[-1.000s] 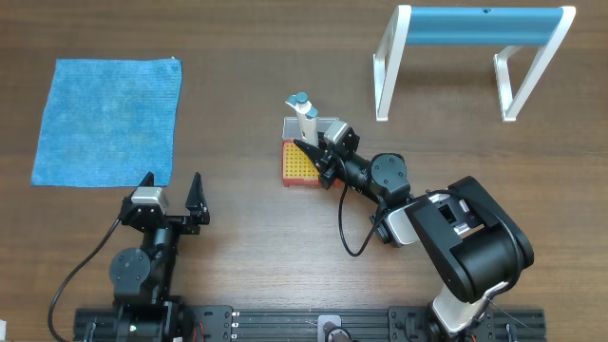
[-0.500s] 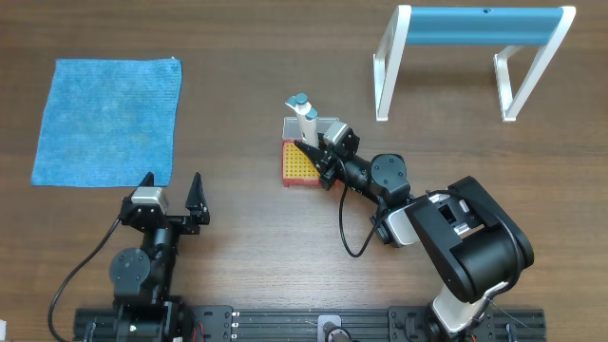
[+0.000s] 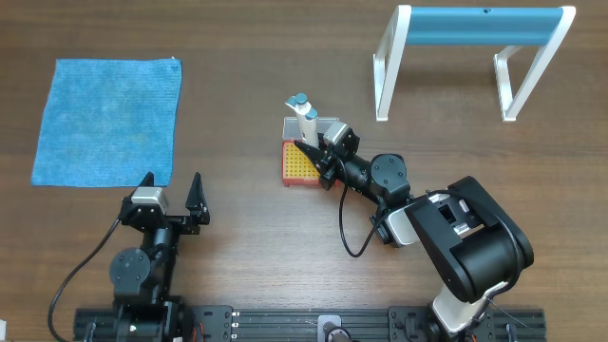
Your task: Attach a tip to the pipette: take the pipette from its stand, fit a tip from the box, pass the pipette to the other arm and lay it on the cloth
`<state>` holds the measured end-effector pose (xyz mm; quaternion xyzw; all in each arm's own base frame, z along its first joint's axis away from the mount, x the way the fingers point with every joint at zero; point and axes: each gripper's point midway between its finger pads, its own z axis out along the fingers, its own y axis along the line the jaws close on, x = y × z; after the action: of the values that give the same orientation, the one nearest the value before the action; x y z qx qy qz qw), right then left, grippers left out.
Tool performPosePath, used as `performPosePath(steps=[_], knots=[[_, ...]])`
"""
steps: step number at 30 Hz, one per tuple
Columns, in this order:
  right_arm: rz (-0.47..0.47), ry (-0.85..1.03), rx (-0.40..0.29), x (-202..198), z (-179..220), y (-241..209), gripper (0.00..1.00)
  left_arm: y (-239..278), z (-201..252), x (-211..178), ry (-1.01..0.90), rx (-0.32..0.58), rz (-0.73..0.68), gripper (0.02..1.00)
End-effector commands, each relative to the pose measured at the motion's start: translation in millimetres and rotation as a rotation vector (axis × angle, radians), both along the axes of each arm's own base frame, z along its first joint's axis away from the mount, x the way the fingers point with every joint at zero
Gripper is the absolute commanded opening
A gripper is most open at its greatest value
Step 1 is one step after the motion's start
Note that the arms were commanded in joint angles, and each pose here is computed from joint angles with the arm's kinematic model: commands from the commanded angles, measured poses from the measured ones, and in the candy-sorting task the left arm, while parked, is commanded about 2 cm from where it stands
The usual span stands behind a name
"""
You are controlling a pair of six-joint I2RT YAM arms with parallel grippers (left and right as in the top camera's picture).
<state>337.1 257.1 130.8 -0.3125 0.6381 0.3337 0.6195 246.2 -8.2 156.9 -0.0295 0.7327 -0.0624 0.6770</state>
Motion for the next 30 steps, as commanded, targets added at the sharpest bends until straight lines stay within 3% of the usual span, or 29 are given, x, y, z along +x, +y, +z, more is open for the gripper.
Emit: performPosePath(steps=[1, 14, 30], knots=[[0.021, -0.01, -0.005, -2.3, -0.6, 4.0, 0.077, 1.6, -0.9, -0.3, 0.001, 0.01, 0.007, 0.869], [0.021, 0.009, -0.015, 0.4, -4.7, 5.2, 0.077, 1.7, -0.9, -0.3, 0.001, 0.01, 0.007, 0.869], [0.024, 0.045, -0.08, -6.6, -26.3, 1.7, 0.077, 1.6, -0.9, -0.3, 0.001, 0.01, 0.007, 0.869]])
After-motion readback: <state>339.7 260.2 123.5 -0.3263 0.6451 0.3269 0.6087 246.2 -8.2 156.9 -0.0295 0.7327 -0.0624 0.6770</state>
